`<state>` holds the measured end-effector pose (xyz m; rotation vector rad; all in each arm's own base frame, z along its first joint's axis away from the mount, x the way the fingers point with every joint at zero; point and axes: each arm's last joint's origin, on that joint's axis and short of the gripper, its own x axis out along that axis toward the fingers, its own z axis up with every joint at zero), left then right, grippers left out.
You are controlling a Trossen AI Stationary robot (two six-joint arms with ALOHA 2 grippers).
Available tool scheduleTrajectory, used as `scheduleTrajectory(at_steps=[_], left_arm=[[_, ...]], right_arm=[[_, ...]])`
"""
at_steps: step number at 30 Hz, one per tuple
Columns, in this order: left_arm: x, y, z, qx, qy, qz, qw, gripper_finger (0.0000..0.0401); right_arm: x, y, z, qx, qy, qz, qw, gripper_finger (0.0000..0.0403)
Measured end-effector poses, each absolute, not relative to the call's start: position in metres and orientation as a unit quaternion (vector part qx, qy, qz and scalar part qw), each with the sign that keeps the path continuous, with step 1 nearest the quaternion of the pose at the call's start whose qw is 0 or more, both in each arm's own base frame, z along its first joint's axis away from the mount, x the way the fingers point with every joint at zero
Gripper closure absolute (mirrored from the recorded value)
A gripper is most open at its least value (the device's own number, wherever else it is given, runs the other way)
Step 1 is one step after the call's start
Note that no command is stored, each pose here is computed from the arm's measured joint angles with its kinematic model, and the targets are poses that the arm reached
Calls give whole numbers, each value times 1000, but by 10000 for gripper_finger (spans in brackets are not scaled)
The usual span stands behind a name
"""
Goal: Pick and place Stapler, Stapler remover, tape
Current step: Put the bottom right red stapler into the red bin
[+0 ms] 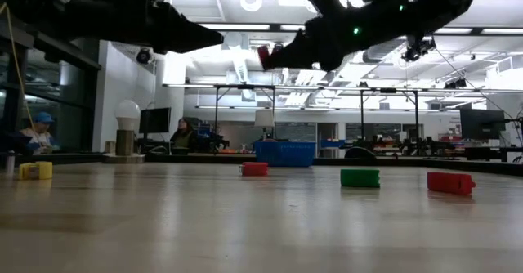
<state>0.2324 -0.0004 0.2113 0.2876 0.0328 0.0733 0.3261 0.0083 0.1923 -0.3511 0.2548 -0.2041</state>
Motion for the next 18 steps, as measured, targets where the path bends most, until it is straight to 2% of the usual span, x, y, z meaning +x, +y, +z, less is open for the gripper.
scheduleTrajectory(at_steps=[7, 14, 18], left_arm=[[232, 0, 206, 142, 42, 31, 989, 263], [239, -2, 197, 133, 46, 8, 990, 263], [243, -2, 193, 133, 42, 8, 990, 263]], right_arm=[[339, 24, 163, -168, 115, -79, 976, 356], [340, 32, 174, -177, 52, -98, 978, 356], [341, 28, 174, -177, 51, -102, 978, 356]])
